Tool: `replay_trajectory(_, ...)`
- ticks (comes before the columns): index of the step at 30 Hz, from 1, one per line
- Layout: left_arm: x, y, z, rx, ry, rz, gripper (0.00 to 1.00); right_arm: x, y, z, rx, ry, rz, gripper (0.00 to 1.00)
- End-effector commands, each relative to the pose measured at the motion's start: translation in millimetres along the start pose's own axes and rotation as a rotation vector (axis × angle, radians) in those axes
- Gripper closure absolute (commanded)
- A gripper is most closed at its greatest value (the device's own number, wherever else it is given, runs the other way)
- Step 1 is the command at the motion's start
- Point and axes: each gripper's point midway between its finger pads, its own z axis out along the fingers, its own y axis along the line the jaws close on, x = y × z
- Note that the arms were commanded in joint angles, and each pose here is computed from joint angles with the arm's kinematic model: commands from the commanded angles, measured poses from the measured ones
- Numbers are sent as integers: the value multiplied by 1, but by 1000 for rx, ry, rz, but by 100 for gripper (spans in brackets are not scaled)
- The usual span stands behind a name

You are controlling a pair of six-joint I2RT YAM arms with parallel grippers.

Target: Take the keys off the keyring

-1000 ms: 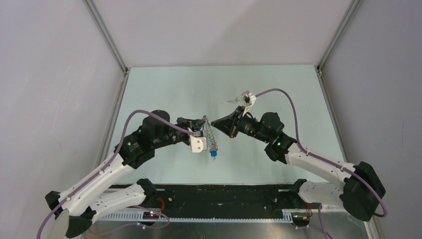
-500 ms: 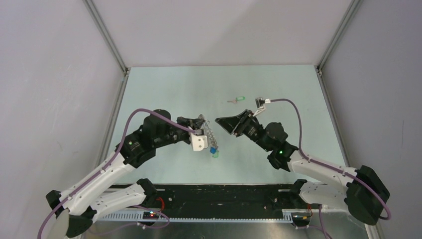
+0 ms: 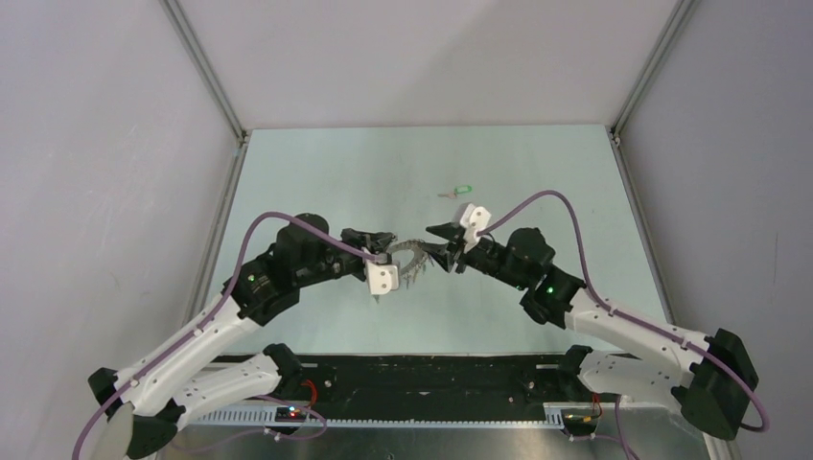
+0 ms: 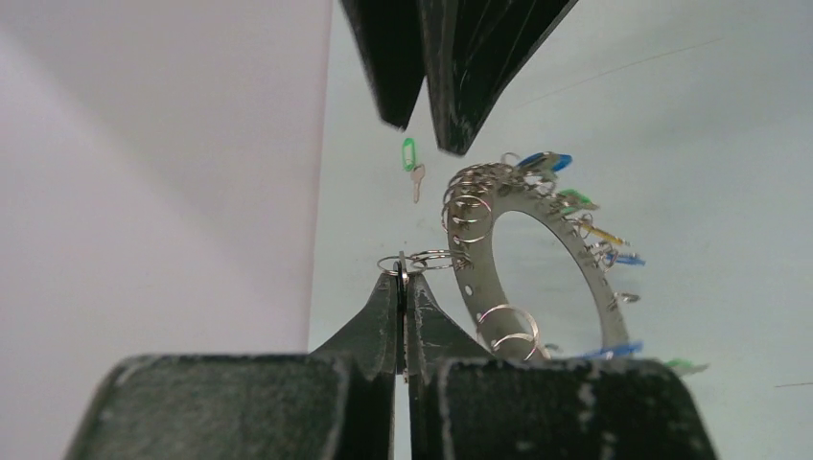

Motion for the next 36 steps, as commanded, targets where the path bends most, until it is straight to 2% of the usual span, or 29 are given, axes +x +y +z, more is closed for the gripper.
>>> replay_trajectory(1, -21, 12, -6, -48, -96, 46, 100, -23, 7, 15, -98, -14, -334, 58)
replay_trajectory(7, -25, 5, -7, -26, -132, 78, 100, -36, 4, 29, -95, -67, -384, 61)
replay_trajectory(16, -31, -1, -9, -6, -174, 111, 100, -32, 6, 42, -123, -44, -398, 62)
replay_trajectory(25, -32, -4, -9, 2, -183, 124, 100, -19, 25, 30, -242, 31, -385, 65)
replay_trajectory(36, -34, -7, -8, 16, -198, 135, 100, -32, 43, 21, -322, -20, -370, 67)
